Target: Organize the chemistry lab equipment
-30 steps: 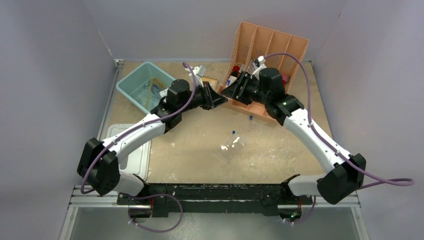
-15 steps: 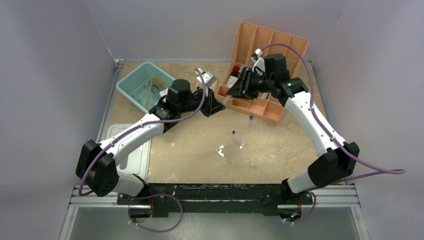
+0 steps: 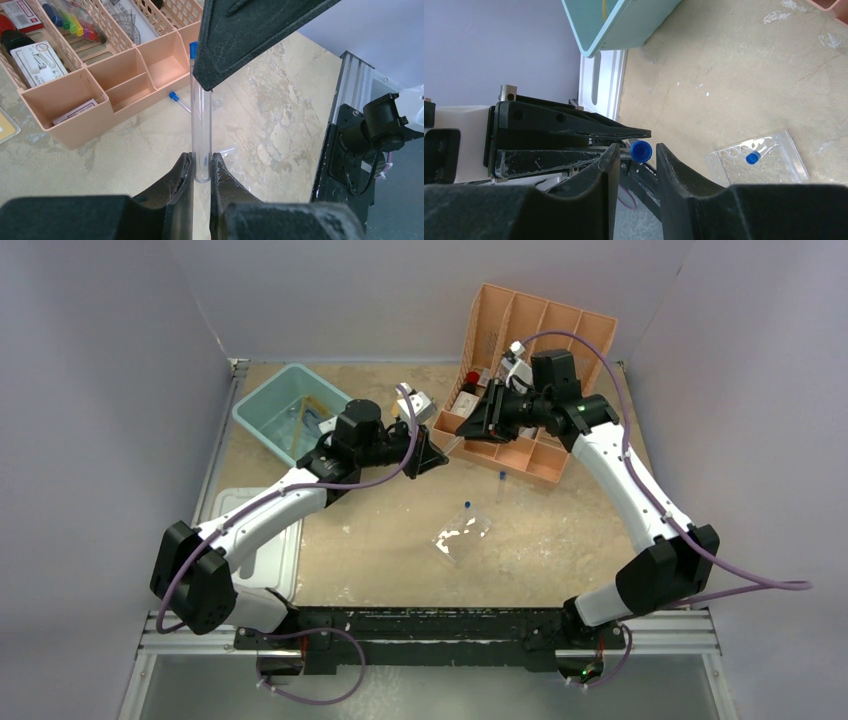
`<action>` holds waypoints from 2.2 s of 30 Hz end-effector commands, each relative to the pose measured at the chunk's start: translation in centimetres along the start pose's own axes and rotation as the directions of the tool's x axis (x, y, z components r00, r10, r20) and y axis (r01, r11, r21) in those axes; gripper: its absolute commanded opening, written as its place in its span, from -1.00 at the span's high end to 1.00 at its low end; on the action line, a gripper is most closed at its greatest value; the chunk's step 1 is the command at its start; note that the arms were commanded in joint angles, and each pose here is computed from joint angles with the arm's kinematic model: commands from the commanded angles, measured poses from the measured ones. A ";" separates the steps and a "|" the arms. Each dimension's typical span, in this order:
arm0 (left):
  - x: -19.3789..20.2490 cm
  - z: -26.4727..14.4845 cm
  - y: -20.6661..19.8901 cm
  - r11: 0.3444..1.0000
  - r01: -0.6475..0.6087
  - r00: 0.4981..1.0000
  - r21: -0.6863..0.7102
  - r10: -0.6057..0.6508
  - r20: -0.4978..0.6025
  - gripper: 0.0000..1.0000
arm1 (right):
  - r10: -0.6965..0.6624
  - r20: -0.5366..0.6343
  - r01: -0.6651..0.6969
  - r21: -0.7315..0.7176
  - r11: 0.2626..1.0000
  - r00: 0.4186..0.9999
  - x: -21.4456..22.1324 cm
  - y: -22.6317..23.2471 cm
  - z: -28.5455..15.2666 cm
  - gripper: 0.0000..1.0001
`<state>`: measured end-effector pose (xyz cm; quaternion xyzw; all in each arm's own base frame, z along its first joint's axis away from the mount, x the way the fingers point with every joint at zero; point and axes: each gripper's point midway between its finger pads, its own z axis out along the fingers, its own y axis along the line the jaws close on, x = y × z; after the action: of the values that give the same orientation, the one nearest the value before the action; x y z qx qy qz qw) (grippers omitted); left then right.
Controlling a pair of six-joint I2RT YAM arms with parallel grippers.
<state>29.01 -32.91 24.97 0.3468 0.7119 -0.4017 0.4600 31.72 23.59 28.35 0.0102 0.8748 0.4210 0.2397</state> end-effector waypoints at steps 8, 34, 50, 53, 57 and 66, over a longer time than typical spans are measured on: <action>-1.9 -1.0 -0.1 0.996 -0.092 0.995 -0.011 0.093 0.048 0.99 | -0.073 0.035 0.074 -0.045 0.996 0.997 -0.8 0.8 -0.6 0.78; -1.8 -3.2 8.1 0.724 0.495 0.868 -0.480 -0.381 0.319 -0.07 | -0.680 0.192 0.423 0.655 0.626 0.708 4.5 -9.0 -3.0 0.85; -1.1 -5.3 9.2 0.655 0.488 0.873 -0.577 -0.365 0.324 -0.07 | -0.649 0.231 0.454 0.550 0.702 0.725 9.4 -10.8 1.8 0.85; -1.0 -5.4 9.3 0.652 0.488 0.873 -0.580 -0.364 0.325 -0.07 | -0.646 0.234 0.462 0.530 0.711 0.727 9.7 -10.8 2.3 0.85; -1.2 -5.5 9.4 0.648 0.490 0.872 -0.583 -0.356 0.337 -0.06 | -0.632 0.221 0.458 0.521 0.720 0.743 10.3 -11.2 2.8 0.85; -1.7 -5.7 9.4 0.654 0.485 0.874 -0.581 -0.337 0.350 -0.06 | -0.623 0.169 0.461 0.532 0.710 0.764 11.2 -12.5 3.9 0.85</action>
<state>34.91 -24.24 21.64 -0.0376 0.8447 -0.2358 0.4790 25.61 20.18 12.62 -0.1307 0.8570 0.0934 0.4897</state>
